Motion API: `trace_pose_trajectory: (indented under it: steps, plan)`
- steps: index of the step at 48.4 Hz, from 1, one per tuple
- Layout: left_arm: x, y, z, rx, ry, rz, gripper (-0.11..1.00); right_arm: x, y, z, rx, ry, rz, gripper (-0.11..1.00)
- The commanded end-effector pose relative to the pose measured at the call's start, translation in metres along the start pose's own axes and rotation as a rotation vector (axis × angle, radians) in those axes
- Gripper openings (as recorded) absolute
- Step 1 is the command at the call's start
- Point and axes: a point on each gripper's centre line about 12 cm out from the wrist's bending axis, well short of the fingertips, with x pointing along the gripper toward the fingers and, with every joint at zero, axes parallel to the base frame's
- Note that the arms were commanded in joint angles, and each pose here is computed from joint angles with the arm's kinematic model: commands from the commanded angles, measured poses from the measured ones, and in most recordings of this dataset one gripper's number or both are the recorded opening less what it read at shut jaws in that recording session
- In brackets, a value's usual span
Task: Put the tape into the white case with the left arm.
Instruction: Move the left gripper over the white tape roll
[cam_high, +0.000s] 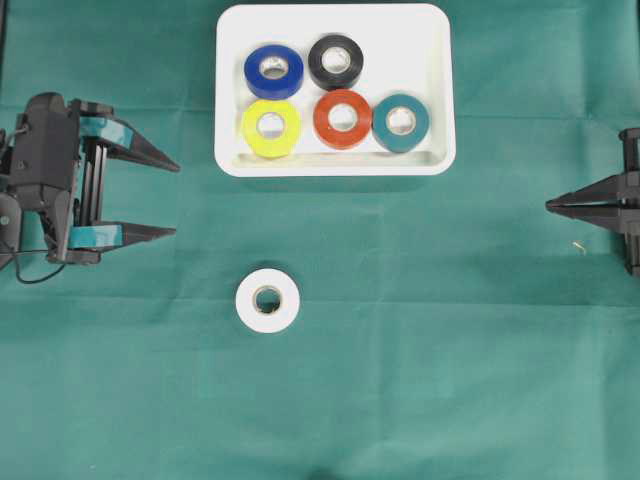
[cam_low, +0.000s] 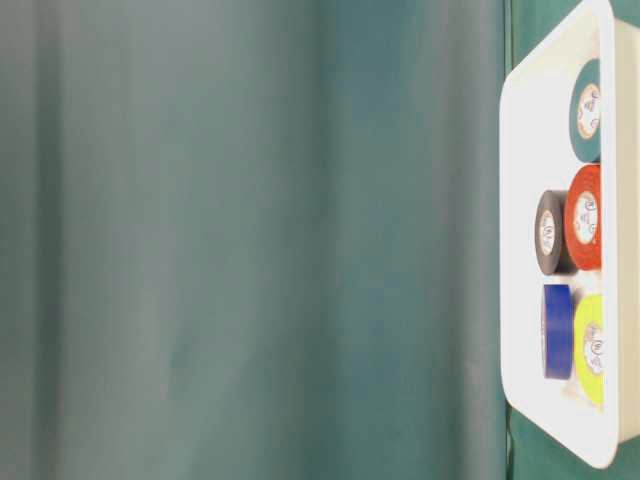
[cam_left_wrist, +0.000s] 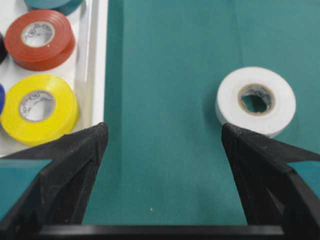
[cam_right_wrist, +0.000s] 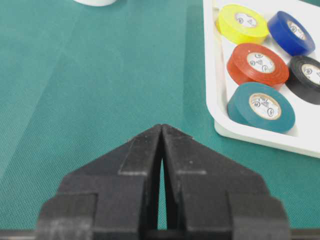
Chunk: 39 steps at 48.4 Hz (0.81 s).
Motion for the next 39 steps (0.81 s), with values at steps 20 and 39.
trace_pose_trajectory:
  steps: [20,39]
  plan:
    - [0.028,-0.014,0.011,0.028,0.048,-0.049,0.94,0.001,0.0,0.005,-0.002,-0.017,0.0,-0.09]
    - [0.051,-0.018,0.011,0.035,0.1,-0.059,0.94,0.001,0.0,0.005,-0.002,-0.017,0.0,-0.09]
